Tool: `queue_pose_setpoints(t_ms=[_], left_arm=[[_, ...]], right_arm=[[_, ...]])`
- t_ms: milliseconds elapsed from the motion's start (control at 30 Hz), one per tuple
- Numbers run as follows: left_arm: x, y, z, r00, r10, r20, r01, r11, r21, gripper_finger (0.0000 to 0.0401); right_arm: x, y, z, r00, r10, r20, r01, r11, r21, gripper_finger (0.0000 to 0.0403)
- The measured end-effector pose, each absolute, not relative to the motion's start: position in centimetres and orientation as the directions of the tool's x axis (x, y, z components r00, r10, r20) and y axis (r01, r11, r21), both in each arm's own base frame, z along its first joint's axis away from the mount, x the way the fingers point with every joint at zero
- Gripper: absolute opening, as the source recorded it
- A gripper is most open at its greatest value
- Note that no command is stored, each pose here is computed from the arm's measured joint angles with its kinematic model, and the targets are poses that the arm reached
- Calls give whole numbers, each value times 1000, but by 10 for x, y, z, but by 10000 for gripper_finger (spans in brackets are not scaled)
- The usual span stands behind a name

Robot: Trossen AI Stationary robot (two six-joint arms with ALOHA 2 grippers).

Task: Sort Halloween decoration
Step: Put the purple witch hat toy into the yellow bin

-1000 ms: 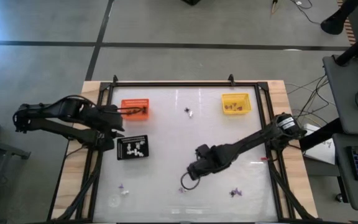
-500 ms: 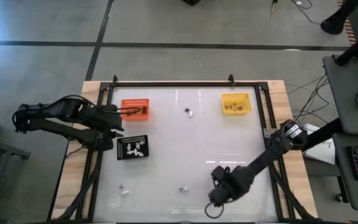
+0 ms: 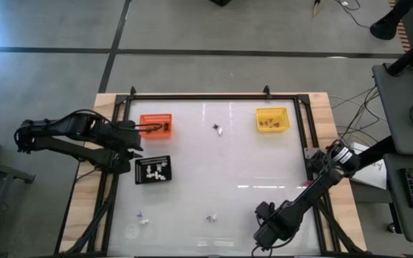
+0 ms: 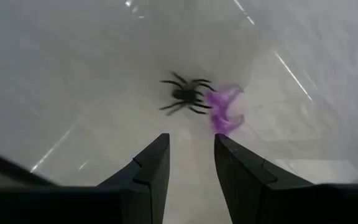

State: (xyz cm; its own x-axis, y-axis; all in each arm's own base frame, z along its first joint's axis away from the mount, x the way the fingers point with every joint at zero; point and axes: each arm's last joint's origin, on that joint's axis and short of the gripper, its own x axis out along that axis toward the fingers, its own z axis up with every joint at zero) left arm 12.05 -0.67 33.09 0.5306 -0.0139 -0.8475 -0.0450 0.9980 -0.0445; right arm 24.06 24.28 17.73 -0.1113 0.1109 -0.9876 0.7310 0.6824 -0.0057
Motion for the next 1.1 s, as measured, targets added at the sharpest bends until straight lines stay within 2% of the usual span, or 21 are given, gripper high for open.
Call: queue_pose_setpoints(t_ms=[433,767,1100], left_arm=[[121,-7,331,531,-14,-847,-45,998,-45,96],[120,-7,331,531,-14,-847,-45,998,-45,96],[120,-7,331,531,-14,-847,-45,998,-45,96]], right_arm=[[227,241,163,-156,74,-985,737,673,-66,118],[222,237,147,-166,103,-981,749,660,-58,116],[219,234,141,-169,106,-980,766,640,-63,49]])
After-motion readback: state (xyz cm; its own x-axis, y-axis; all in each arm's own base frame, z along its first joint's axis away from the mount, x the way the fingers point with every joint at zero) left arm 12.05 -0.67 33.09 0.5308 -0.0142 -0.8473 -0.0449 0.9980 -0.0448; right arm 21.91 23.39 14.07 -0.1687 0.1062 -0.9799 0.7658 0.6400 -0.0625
